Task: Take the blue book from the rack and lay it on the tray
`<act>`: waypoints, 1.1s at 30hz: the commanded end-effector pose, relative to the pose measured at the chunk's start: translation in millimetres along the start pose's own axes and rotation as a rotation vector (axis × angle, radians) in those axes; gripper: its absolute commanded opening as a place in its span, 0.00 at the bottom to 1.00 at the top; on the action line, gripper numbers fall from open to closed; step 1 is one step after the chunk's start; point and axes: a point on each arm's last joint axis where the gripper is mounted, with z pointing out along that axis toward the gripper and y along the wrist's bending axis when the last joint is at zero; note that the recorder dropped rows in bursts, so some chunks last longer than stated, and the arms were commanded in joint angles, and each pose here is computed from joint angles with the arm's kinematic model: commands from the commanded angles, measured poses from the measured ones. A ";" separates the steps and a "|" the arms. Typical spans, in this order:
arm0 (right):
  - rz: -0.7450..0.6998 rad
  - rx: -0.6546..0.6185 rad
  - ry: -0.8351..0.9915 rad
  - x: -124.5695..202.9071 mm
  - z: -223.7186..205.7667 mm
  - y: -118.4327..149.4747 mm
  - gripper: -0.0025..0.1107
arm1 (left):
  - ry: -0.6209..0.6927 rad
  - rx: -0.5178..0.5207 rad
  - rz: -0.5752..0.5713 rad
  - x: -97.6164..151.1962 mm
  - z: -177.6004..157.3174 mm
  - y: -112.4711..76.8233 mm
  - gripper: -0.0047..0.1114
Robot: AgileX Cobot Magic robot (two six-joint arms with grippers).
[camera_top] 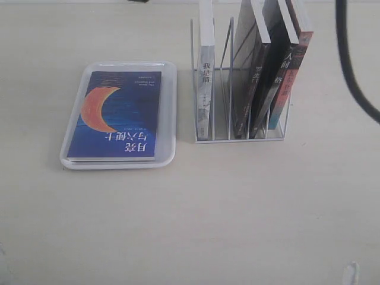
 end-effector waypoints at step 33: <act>0.242 0.378 -0.344 153.1 -129.7 -51.7 0.02 | -0.012 0.008 -0.004 -0.1 0.2 -0.3 0.09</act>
